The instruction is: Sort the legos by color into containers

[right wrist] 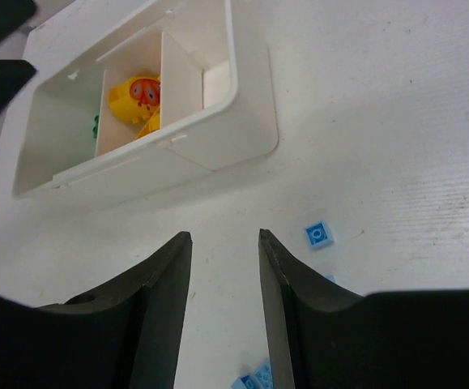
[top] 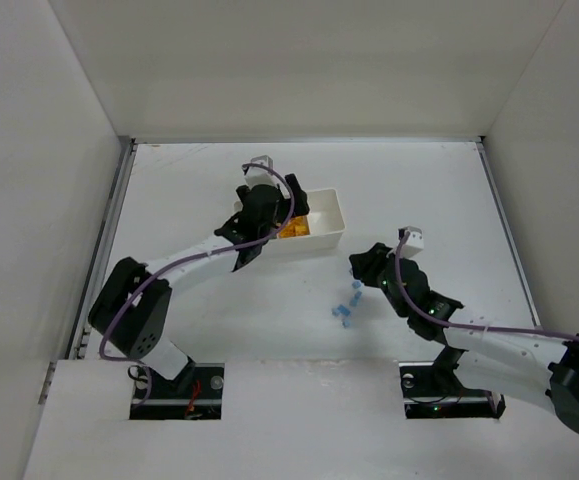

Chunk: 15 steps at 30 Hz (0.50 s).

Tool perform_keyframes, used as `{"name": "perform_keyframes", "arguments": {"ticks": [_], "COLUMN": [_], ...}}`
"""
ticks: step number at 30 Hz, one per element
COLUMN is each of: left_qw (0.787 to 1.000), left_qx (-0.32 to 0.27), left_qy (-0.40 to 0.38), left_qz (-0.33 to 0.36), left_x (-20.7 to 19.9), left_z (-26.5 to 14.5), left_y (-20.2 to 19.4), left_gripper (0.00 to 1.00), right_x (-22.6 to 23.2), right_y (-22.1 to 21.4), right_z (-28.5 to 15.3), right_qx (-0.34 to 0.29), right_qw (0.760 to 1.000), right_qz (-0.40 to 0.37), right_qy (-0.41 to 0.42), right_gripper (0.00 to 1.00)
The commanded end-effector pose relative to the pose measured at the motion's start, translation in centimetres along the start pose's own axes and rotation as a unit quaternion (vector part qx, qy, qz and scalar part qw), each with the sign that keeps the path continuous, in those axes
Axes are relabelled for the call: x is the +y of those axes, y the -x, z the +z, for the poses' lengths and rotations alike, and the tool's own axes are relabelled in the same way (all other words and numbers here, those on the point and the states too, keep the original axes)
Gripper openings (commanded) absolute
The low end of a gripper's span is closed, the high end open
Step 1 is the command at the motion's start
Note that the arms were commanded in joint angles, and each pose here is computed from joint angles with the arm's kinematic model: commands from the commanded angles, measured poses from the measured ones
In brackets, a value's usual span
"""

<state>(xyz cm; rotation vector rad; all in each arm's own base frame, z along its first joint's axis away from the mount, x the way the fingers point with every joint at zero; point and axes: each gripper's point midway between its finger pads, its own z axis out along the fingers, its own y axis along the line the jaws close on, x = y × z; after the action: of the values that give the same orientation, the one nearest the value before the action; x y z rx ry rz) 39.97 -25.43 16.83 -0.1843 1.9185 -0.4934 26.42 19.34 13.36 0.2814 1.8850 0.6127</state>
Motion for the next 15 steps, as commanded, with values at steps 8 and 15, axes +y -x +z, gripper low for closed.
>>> {"name": "perform_keyframes", "arguments": {"ticks": [8, 15], "left_qw": [0.978, 0.953], "left_qx": [-0.091, -0.124], "left_qy": [-0.143, -0.179], "left_qz": [-0.126, -0.212], "left_x": [-10.3, -11.8], "left_z": [-12.1, -17.3], "left_y": [8.7, 11.4], "left_gripper": [1.0, 1.0], "right_x": [-2.5, -3.3], "right_y": [-1.1, -1.9], "right_z": [0.8, 1.5], "right_qx": [0.024, 0.041], "right_qw": [0.997, 0.994], "right_qz": [-0.027, -0.031], "right_qy": [-0.071, -0.1], "right_gripper": [0.22, 0.27]}}
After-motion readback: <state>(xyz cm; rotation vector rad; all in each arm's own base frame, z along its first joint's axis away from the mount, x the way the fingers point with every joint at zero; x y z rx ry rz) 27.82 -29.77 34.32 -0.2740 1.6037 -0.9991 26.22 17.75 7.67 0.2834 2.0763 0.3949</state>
